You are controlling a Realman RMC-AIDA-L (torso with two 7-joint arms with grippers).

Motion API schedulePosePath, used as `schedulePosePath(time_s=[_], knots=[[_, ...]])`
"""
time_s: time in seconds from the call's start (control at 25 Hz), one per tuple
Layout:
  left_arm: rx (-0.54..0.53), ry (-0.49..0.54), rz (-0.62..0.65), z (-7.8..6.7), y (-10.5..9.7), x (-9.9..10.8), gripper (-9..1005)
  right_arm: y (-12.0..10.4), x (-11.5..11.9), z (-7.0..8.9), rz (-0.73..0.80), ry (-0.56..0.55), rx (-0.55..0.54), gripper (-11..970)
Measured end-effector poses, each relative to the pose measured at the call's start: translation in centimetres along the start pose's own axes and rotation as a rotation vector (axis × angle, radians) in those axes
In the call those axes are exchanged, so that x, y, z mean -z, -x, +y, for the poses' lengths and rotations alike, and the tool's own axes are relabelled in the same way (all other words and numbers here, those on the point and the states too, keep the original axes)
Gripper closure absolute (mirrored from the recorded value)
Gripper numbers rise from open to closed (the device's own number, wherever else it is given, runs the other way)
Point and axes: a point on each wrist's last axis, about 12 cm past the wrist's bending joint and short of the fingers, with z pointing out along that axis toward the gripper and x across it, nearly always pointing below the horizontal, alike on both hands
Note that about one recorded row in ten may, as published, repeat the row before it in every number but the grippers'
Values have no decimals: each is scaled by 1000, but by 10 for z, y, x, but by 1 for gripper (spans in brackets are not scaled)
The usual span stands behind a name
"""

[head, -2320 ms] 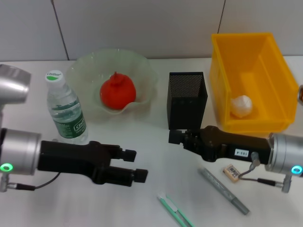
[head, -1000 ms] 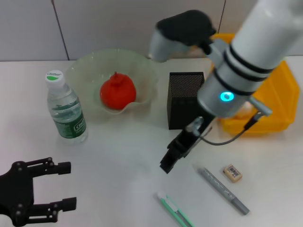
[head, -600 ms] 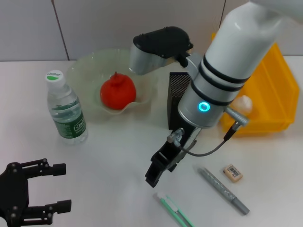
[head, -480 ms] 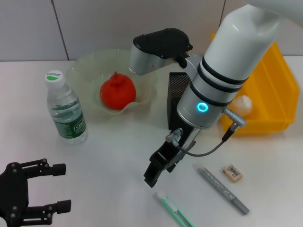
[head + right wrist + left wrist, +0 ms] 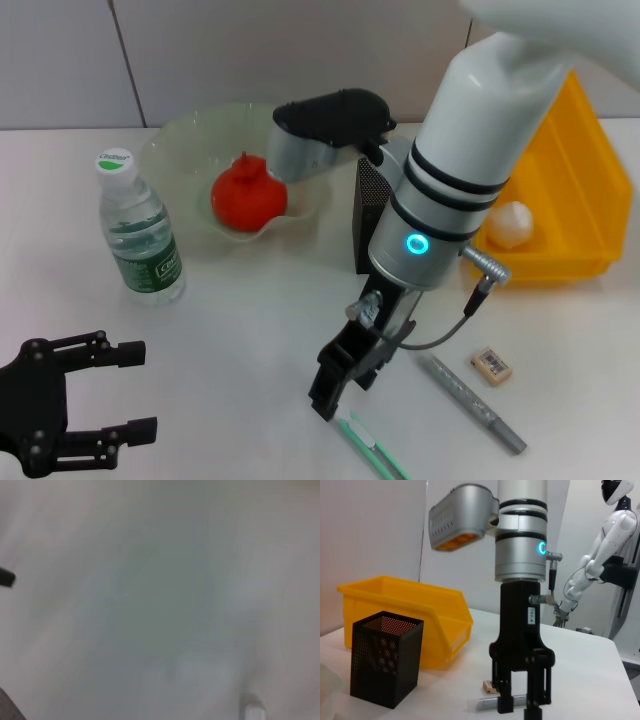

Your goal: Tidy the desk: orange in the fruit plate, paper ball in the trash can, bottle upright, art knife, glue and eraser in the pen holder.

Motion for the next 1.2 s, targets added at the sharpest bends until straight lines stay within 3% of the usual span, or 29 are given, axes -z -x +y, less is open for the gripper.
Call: schedulePosePath(time_s=[1.2], knots=[[-4, 23, -7, -1, -6, -5, 206, -11, -36, -9, 30, -29, -17, 415]])
